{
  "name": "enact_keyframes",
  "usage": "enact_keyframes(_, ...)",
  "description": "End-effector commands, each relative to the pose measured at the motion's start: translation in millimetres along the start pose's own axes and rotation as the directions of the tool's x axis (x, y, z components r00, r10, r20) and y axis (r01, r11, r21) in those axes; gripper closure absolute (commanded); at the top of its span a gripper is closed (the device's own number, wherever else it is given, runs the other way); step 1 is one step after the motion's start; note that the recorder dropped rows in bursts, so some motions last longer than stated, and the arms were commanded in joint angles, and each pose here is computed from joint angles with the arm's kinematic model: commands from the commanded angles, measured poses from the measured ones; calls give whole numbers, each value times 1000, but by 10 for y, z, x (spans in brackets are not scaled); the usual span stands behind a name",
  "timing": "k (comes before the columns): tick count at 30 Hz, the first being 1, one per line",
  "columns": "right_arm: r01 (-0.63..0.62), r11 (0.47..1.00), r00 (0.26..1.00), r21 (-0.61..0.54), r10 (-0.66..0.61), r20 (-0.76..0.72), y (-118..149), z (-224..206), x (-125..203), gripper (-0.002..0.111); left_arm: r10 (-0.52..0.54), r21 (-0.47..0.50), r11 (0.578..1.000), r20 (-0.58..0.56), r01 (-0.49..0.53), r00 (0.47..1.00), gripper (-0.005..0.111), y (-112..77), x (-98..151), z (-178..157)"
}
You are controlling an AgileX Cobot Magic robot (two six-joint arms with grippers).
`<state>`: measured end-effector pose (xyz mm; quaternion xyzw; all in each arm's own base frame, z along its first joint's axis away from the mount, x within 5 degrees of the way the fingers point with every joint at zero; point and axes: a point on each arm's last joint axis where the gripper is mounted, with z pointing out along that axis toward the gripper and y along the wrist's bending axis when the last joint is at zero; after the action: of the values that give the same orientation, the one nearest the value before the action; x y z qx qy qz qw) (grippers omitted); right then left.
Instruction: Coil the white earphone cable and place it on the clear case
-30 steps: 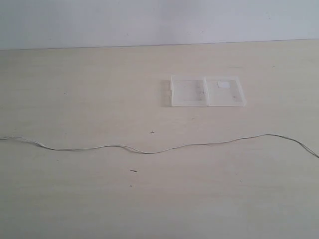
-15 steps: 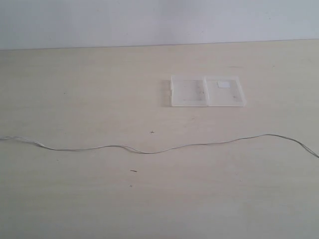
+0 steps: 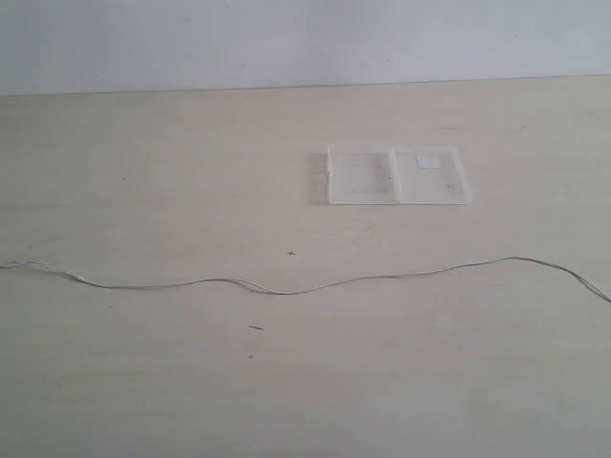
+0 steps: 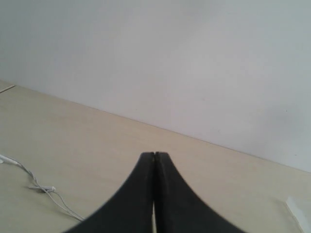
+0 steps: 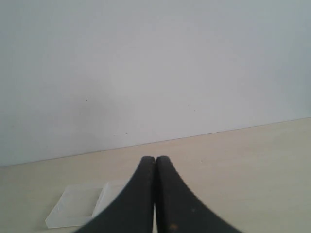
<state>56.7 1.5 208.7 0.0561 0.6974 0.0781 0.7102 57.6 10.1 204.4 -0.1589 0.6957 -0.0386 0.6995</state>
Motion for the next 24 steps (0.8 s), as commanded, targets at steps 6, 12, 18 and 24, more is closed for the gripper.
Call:
enact_keyframes(6,5,1000,1000,4,-5,10,-4,-3,6,108,-1,7,1000,1,1,1000,107,-4,0,-5)
enact_keyframes(12,-59,998,998,0,59,16,-1,-3,0,108,-1,7,1000,1,1,1000,107,-4,0,-5)
enact_keyframes(18,-837,538,535,-94,843,65,-4,-9,-89,108,-1,7,1000,1,1,1000,107,-4,0,-5)
enact_keyframes(24,-917,373,363,-140,927,93,-31,-16,-135,108,-1,7,1000,1,1,1000,107,-4,0,-5)
